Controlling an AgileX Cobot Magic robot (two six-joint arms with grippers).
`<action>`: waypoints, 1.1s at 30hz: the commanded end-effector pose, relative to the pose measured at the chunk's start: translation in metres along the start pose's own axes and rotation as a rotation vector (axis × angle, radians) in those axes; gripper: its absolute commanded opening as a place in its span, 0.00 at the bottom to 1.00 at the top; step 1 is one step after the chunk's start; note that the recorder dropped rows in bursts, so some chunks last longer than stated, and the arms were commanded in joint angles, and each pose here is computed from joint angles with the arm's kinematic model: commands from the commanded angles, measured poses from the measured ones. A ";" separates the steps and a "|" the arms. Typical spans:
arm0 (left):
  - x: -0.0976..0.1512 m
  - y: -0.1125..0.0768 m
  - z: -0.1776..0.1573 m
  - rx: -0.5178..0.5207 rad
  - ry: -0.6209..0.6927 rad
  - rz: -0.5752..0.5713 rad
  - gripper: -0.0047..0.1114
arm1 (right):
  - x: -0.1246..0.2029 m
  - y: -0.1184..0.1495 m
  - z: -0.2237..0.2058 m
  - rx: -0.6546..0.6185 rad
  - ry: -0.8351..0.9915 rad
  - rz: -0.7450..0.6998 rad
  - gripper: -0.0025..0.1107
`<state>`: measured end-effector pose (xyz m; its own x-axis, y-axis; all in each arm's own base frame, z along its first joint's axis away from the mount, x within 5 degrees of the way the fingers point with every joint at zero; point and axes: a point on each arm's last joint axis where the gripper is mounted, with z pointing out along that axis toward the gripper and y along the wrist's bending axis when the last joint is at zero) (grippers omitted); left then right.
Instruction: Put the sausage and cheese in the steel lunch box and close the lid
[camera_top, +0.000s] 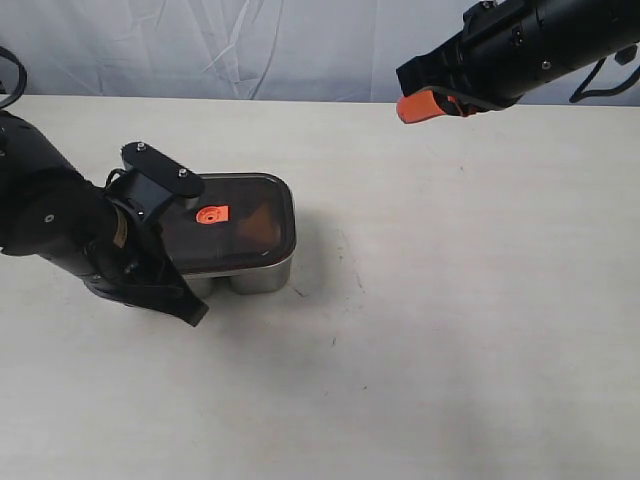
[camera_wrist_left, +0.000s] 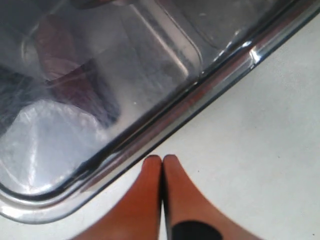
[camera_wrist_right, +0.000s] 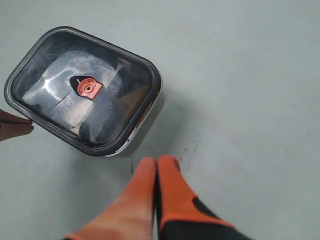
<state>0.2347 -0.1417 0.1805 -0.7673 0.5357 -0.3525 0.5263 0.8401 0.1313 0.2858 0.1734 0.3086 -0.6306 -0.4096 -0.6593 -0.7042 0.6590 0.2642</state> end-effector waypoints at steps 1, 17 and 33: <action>-0.001 0.000 0.000 0.010 0.007 -0.025 0.04 | 0.000 -0.002 -0.001 0.007 -0.001 0.000 0.02; 0.003 0.003 -0.052 0.037 -0.103 -0.101 0.04 | 0.000 -0.002 -0.001 0.008 -0.002 0.000 0.02; 0.006 0.073 -0.032 -0.204 -0.113 -0.356 0.04 | -0.002 -0.003 -0.001 0.022 -0.022 0.000 0.02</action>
<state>0.2489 -0.0766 0.2220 -0.8354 0.2454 -0.4919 0.1714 0.9665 0.1912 0.2870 0.1734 0.3091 -0.6268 -0.4024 -0.6672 -0.7015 0.6641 0.2585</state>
